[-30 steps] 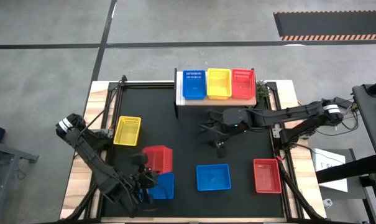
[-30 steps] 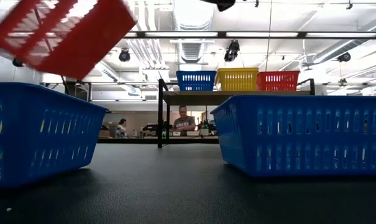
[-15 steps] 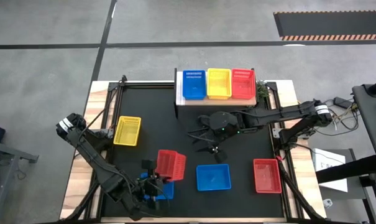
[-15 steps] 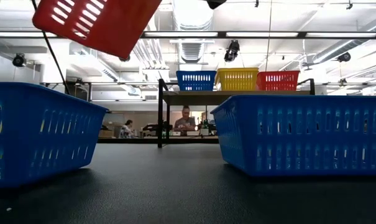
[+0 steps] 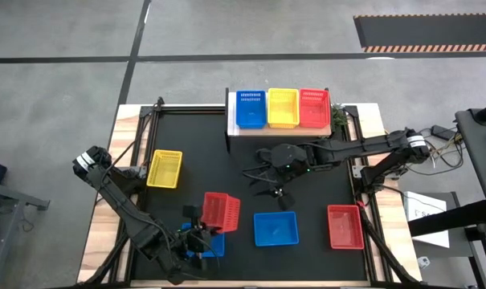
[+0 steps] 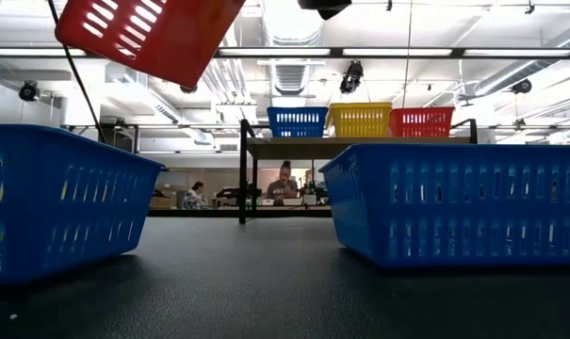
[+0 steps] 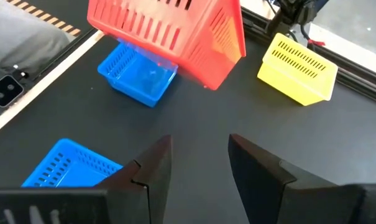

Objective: Stack baskets on shelf by color
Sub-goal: Stack the left red bin on top of the red bin on the shelf

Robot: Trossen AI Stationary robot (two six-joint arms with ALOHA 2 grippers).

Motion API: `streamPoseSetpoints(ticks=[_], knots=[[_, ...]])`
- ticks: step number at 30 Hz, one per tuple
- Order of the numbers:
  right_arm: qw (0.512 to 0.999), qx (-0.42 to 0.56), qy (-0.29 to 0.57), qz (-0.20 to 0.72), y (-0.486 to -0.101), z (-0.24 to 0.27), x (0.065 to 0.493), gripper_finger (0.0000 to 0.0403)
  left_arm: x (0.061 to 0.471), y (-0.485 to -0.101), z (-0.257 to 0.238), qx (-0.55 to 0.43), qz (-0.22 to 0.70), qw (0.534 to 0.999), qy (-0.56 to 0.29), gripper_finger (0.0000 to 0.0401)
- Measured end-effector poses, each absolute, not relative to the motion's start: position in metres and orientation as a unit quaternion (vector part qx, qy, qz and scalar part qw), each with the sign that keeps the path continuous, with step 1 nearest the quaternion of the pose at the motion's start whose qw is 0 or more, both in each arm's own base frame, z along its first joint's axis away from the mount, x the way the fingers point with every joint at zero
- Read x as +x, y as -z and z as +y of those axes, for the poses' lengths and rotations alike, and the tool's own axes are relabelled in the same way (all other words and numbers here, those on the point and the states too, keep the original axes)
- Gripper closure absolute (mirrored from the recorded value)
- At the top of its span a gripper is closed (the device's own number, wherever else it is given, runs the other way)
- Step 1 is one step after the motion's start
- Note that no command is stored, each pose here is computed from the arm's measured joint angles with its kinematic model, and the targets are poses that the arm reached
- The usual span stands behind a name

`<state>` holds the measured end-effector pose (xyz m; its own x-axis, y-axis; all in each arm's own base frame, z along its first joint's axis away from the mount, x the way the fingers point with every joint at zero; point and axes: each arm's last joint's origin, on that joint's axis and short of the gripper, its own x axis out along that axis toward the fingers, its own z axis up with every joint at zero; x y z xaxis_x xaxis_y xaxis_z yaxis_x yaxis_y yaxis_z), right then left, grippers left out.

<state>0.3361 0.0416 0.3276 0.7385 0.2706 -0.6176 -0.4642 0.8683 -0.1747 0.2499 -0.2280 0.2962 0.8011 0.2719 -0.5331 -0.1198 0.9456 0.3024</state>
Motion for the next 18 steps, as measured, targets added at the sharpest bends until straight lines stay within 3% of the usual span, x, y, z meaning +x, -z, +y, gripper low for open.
streamPoseSetpoints(ticks=[18], knots=[[0.919, -0.154, -0.198, 0.305, -0.3268, 0.0417, 0.3358, 0.0252, 0.2502, -0.2887, -0.2272, 0.130, 0.286, 0.942, -0.120, 0.0401]])
